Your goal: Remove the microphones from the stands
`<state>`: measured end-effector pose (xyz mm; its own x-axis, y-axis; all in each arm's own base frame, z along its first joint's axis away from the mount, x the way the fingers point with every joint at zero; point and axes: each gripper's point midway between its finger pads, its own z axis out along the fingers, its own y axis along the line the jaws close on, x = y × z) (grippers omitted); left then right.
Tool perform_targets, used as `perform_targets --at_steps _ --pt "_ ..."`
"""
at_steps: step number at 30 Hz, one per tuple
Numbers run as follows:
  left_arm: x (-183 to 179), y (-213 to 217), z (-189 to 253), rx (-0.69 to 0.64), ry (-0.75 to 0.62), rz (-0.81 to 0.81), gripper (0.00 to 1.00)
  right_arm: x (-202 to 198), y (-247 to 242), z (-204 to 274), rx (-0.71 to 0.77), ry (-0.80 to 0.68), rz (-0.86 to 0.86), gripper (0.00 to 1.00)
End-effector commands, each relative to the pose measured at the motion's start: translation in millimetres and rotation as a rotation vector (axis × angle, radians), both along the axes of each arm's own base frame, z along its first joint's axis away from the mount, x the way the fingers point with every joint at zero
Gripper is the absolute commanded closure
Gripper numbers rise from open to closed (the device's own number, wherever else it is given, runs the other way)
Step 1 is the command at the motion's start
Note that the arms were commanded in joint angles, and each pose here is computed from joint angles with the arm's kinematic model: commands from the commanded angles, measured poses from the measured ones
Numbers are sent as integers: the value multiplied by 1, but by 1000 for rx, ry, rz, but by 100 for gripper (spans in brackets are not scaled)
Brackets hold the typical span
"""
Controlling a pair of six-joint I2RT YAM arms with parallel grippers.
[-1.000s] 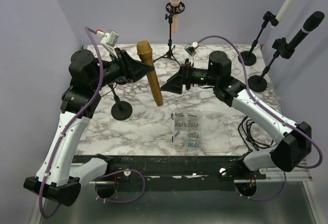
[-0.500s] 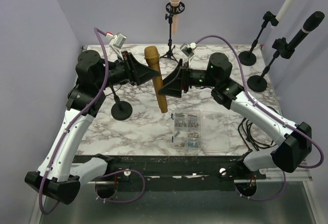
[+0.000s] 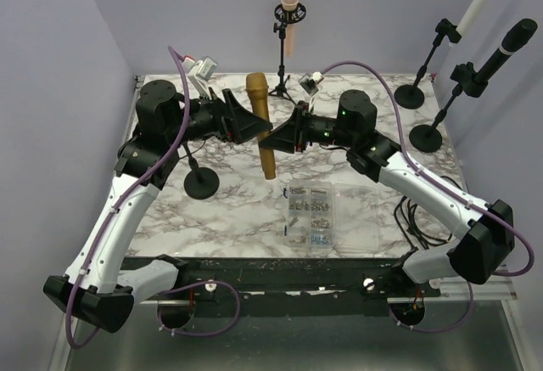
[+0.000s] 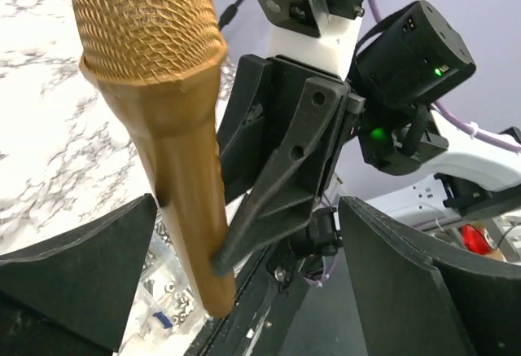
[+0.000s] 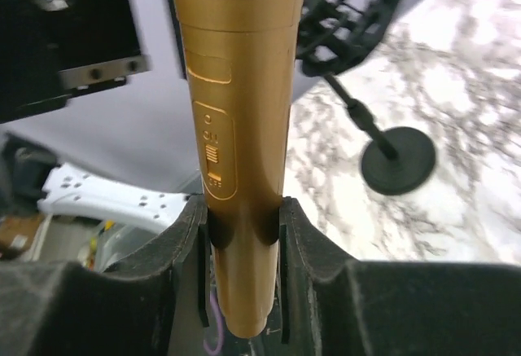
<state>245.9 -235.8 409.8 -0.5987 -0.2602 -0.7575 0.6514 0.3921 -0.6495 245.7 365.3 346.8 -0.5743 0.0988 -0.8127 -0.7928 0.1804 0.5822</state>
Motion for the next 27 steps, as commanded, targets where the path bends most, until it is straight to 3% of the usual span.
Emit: perform_targets --at_steps 1,7,15,22,27 --pt "0 20 10 69 -68 121 1 39 -19 -15 -101 -3 -252 99" --pt "12 74 0 184 -134 452 1 93 -69 -60 -293 56 -556 99" --pt "2 129 -19 327 -214 680 1 168 -182 -151 -698 125 -944 99" --pt "-5 160 -49 442 -217 791 1 209 -215 -214 -857 223 -981 99" --pt "-6 163 -57 460 -173 803 1 213 -219 -252 -948 295 -962 99"
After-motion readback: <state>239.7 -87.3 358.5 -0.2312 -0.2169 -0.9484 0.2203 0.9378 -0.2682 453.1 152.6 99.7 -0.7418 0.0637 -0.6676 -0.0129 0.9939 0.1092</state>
